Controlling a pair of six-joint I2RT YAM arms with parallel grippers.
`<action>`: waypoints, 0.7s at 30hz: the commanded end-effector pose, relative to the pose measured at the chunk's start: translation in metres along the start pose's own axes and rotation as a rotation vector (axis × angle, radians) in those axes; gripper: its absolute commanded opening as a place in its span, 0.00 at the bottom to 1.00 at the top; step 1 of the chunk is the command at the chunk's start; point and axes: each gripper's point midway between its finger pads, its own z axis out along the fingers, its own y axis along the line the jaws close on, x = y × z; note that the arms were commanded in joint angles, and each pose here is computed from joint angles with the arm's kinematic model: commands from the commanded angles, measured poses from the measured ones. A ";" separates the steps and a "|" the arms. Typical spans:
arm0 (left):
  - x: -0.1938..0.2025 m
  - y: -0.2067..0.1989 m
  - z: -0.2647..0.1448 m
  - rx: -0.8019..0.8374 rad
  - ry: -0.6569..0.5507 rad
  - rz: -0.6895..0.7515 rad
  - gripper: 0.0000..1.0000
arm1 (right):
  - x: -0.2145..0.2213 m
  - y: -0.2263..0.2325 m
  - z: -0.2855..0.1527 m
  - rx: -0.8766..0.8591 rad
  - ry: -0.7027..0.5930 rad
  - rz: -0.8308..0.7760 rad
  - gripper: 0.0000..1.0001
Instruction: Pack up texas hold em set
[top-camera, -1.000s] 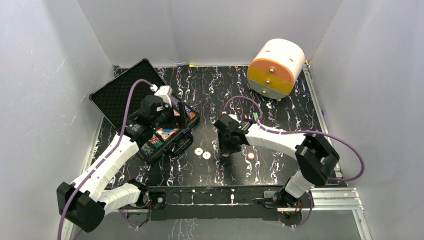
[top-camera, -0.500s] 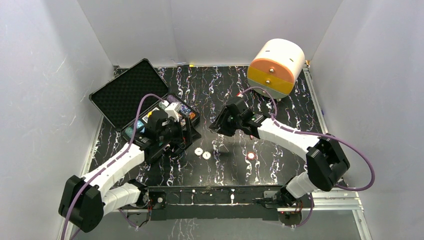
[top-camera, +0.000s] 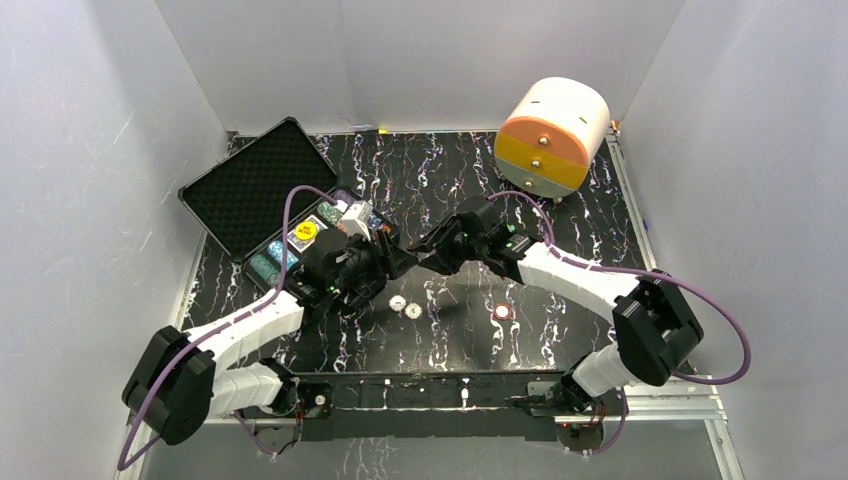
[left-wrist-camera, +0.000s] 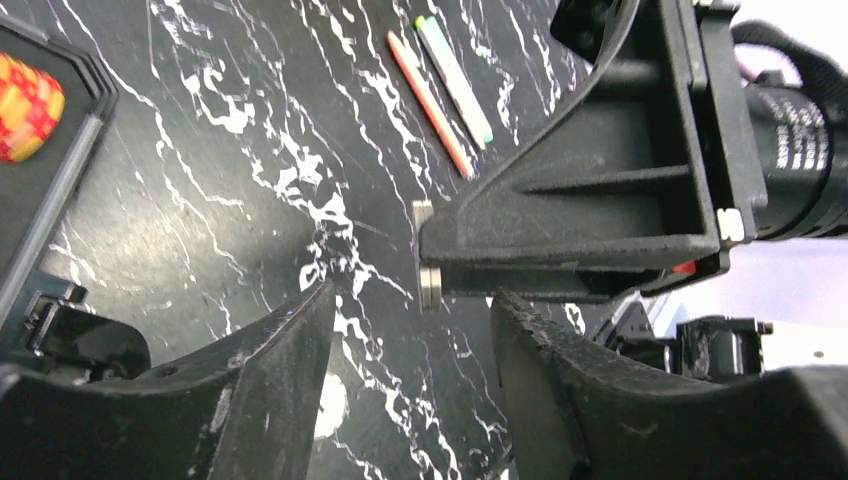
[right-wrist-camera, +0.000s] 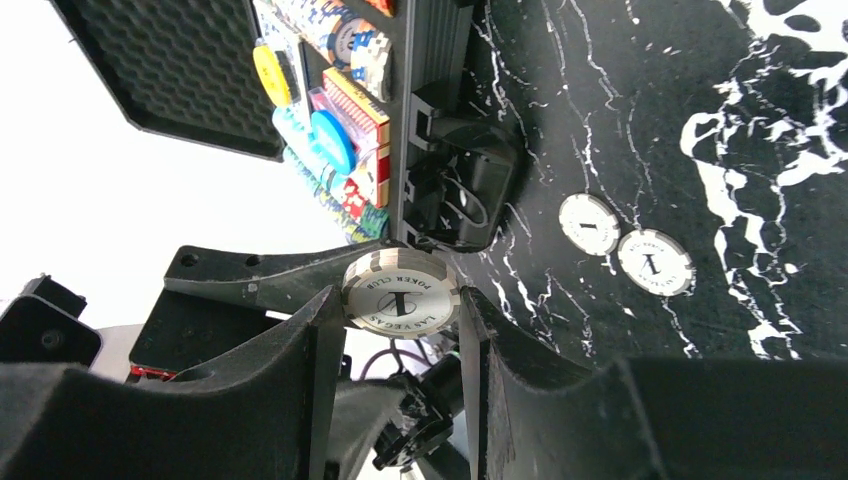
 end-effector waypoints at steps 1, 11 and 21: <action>-0.030 -0.008 0.003 0.018 -0.139 0.015 0.51 | 0.002 0.026 -0.013 -0.110 0.021 0.040 0.46; -0.027 -0.009 0.014 0.032 -0.115 -0.005 0.24 | 0.010 0.023 -0.010 -0.113 0.080 0.070 0.46; -0.032 0.001 0.012 -0.031 -0.092 0.170 0.00 | -0.013 0.020 -0.013 -0.100 0.026 -0.099 0.85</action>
